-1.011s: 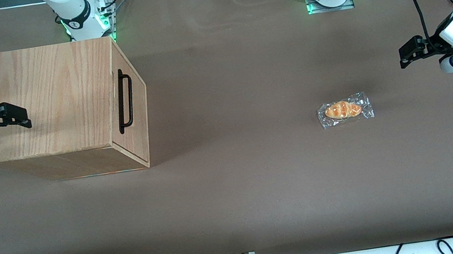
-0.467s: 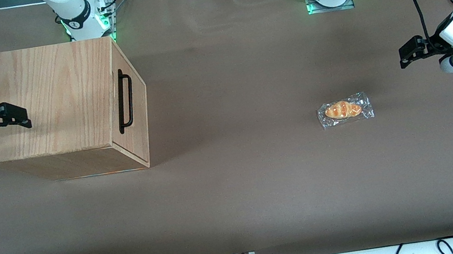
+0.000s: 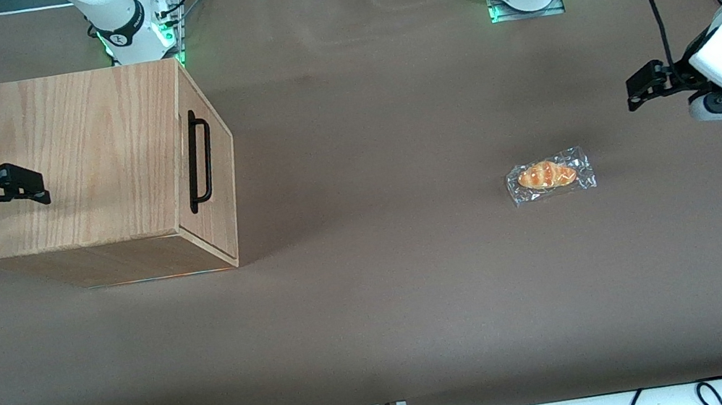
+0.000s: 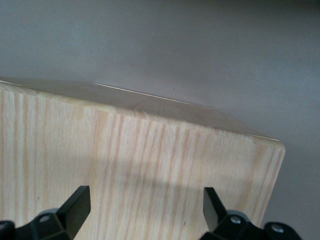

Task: Open top drawer with left arm
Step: 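Move the open left gripper toward the black drawer handle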

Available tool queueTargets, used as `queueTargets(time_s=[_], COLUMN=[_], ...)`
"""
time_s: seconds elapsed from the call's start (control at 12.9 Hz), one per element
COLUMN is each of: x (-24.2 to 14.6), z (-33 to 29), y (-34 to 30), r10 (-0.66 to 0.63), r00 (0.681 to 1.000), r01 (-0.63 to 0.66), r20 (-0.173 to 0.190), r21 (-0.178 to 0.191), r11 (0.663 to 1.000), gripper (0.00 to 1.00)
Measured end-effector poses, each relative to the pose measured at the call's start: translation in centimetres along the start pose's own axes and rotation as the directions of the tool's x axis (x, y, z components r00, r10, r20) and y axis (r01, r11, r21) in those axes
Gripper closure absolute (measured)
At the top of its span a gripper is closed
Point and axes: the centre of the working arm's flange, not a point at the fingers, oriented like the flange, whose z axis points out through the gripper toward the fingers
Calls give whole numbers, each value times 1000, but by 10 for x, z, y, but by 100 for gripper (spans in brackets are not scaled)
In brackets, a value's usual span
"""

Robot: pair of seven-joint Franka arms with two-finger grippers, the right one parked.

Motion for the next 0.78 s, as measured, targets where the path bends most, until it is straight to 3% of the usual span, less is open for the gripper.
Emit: queueTargets(time_s=[0.08,0.23,0.54,0.78], x=[3,5,-13,-33], z=[6,16,31,51], y=[6,38,170,271], r10=[1,27,72,16], r00=[1000,999,995,999], r01=[0,-25,-66,-12], r20=[12,30,68,45], r21=[-45,-81,-86,-95], r11=[999,996,994,995], gripper=[0,0,0,0])
